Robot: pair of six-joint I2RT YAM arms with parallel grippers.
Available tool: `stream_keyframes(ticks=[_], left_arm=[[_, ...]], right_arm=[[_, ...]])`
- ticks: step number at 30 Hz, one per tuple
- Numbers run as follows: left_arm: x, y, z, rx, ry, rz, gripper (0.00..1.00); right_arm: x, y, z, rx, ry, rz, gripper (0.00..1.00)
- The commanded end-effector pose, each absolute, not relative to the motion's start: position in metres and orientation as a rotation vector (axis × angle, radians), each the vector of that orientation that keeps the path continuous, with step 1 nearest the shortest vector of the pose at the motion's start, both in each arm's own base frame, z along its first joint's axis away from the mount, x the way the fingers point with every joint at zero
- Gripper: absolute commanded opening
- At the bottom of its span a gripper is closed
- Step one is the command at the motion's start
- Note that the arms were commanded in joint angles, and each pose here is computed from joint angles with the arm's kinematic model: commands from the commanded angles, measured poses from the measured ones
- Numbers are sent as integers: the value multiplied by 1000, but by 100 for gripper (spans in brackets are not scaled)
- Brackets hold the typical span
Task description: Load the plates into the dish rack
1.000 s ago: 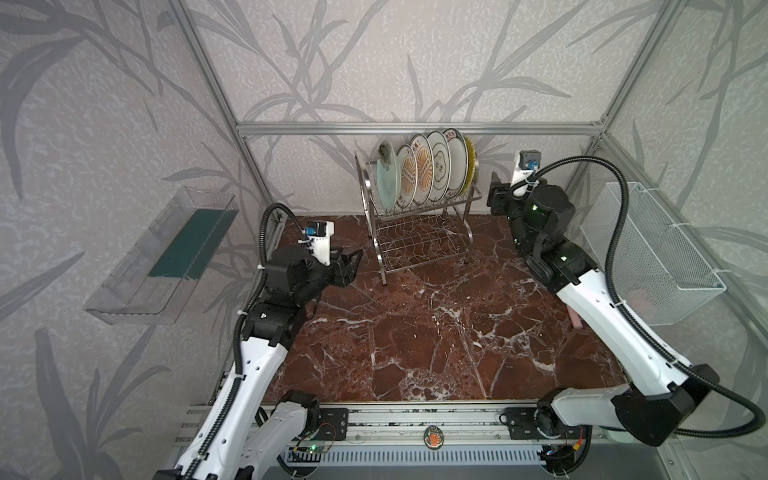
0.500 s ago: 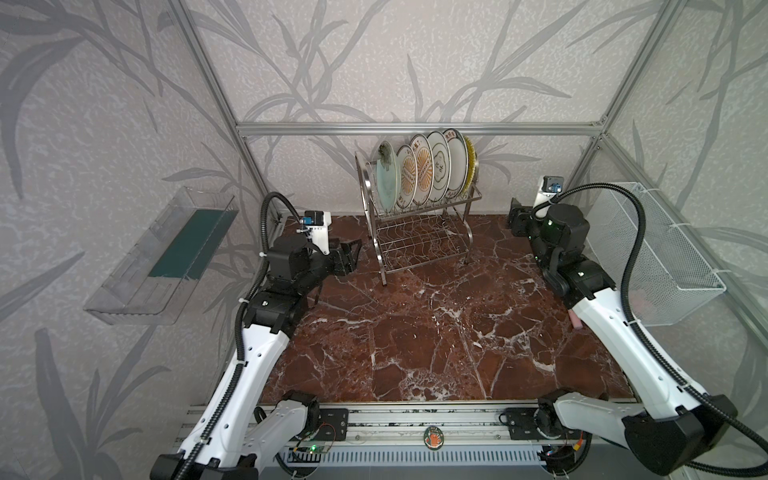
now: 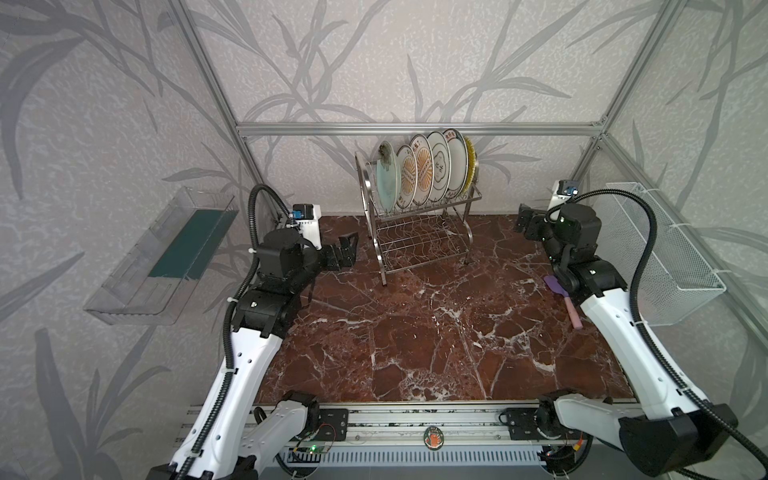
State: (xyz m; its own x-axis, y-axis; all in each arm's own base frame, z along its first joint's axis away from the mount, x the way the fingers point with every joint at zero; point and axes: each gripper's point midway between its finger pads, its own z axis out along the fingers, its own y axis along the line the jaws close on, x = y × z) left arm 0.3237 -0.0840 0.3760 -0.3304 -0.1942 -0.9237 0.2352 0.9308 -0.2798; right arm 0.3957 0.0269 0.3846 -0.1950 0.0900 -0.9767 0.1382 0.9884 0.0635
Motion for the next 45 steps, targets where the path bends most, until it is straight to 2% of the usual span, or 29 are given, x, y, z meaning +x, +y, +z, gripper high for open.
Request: stream_keyframes(ticks=[1,9,12,22,29,38,45], left_arm=[[322,-76,376,21,1853,-384,99],[332,-70,369,-16,1830,-350,99],[341,-52,360,-96,1800,-251,99],[360,-10,298,-274,1816,0,99],[358,20,253,-316,1862,179,99],[353,57,190,-433,1886,251,99],[353,70,161,-456,1893,250,99]], right_arm=[[387,26,386,167,1760,-23,99],[377,20,368,149,1791,-70,99],[375,17,358,151,1795,-61,99],[372,-6,302,219,1840,-47,99],[372,-17,261,230,1889,-49,99],[372,-25,223,219,1925,-62,99],[370,-31,209,227,1952,-79,99]])
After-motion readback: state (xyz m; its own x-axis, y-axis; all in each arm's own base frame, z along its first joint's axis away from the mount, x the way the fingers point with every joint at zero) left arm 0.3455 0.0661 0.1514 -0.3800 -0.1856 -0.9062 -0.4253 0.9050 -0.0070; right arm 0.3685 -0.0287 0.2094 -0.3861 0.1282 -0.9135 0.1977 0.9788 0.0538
